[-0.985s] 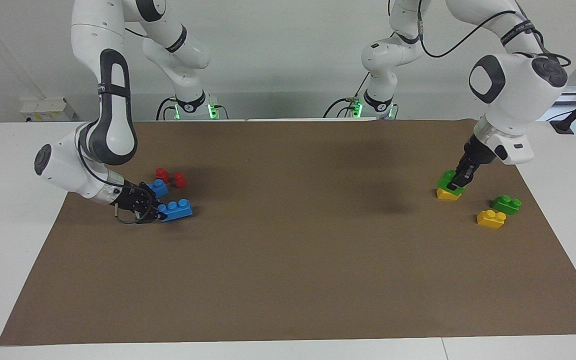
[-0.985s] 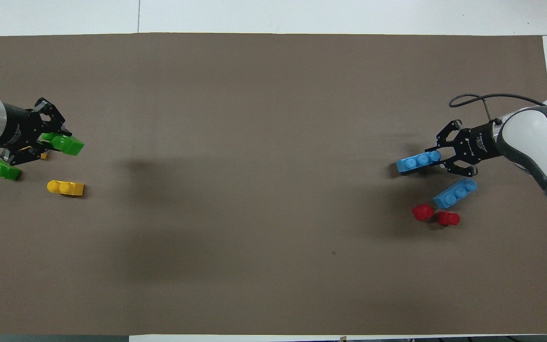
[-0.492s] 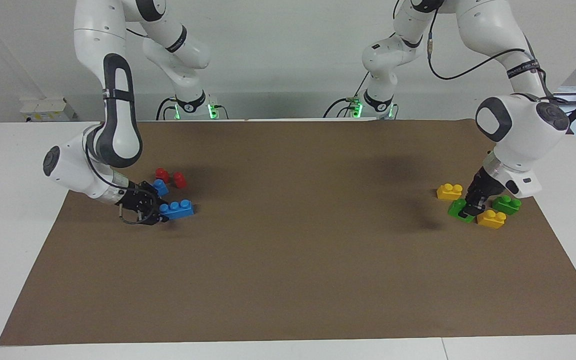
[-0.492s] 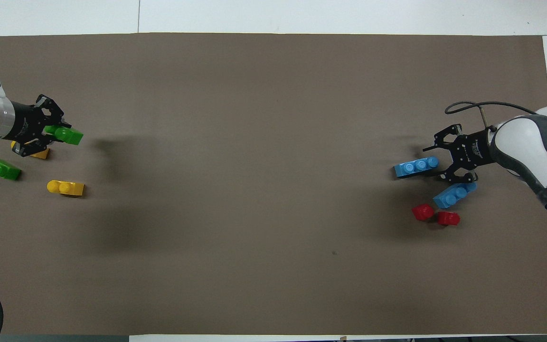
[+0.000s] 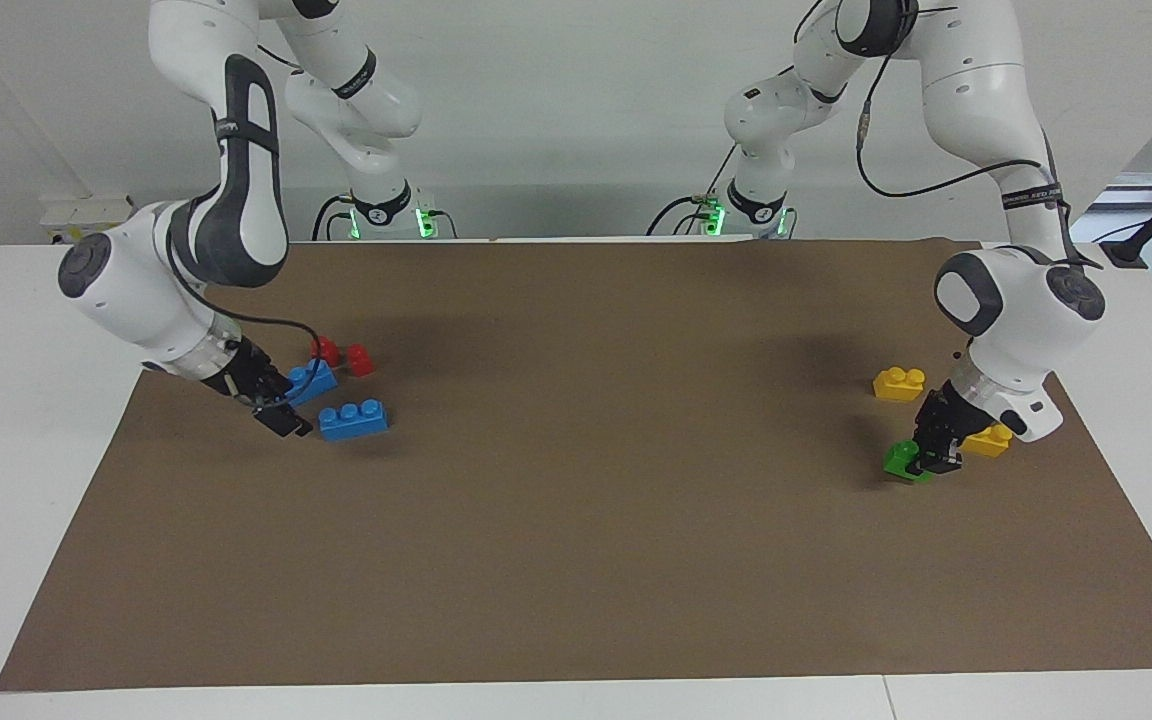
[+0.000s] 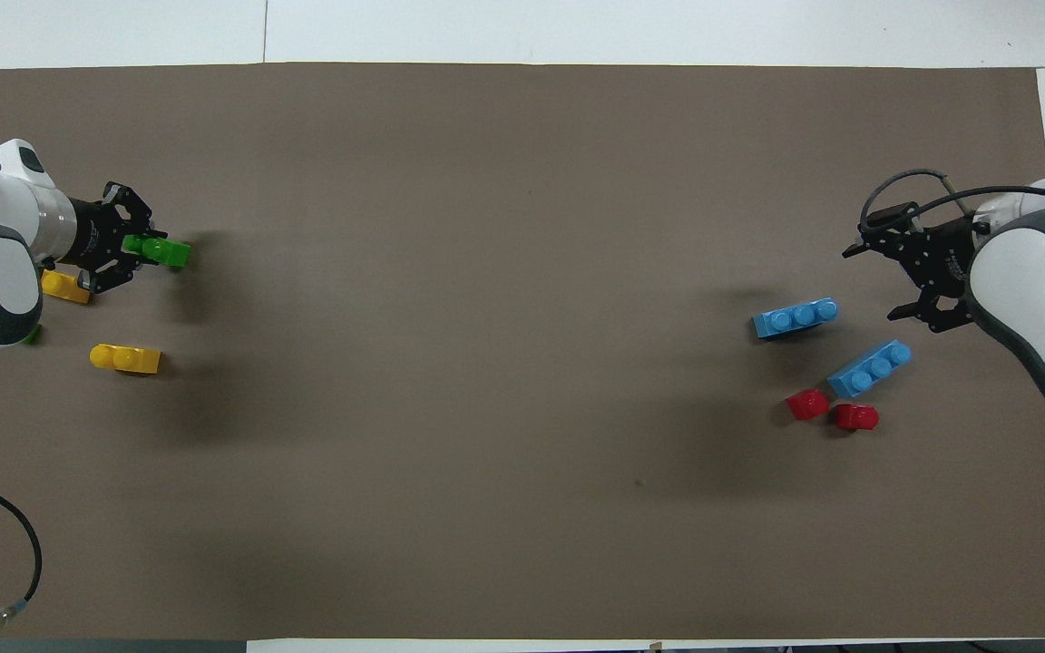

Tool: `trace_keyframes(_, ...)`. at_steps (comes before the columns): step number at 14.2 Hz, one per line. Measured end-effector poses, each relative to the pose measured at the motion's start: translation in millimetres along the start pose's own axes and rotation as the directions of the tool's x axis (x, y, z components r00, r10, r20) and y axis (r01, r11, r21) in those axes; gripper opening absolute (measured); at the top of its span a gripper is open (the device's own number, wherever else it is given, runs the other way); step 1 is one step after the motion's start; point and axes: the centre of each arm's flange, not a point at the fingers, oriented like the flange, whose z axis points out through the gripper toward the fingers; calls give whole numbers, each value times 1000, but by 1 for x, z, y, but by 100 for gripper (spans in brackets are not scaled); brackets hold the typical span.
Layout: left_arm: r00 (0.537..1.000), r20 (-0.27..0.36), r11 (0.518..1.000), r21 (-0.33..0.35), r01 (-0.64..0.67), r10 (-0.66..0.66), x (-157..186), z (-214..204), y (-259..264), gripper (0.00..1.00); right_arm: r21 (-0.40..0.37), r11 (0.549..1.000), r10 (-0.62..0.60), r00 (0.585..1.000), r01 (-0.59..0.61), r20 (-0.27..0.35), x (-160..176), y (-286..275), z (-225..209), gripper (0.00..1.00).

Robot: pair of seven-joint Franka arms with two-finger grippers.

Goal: Remove green block with left arm and hold with right
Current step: 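Open and withdraw the right gripper while the left gripper lowers the green brick, then release the green brick and withdraw the left gripper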

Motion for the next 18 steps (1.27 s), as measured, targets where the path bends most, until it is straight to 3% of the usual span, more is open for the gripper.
trace_keyframes(3,999,-25,999,13,-35,35,-1,7,2,35,-55,962,-271,961,268,-49,-40,-6,-72,100)
trace_keyframes(6,989,-92,992,47,-114,118,-2,6,4,35,-119,865,-498,863,487,-85,-79,1,-133,100)
trace_keyframes(7,985,-103,990,56,-132,137,-4,6,5,40,-149,825,-560,824,545,-85,-94,0,-151,100)
trace_keyframes(8,983,-110,988,62,-143,150,-5,7,6,52,-172,791,-606,791,588,-83,-106,-4,-167,100)
trace_keyframes(10,980,-115,986,65,-155,162,-8,7,7,75,-192,751,-654,752,632,-82,-115,-11,-182,100)
trace_keyframes(12,975,-120,981,66,-181,188,-9,6,9,99,-193,740,-665,743,644,-68,-111,-13,-177,100)
trace_keyframes(16,951,-142,961,70,-266,274,-9,-10,18,100,-192,737,-668,740,648,-70,-107,-15,-174,100)
trace_keyframes(18,917,-142,928,91,-362,372,-16,-30,22,100,-193,730,-677,733,655,-73,-103,-13,-176,100)
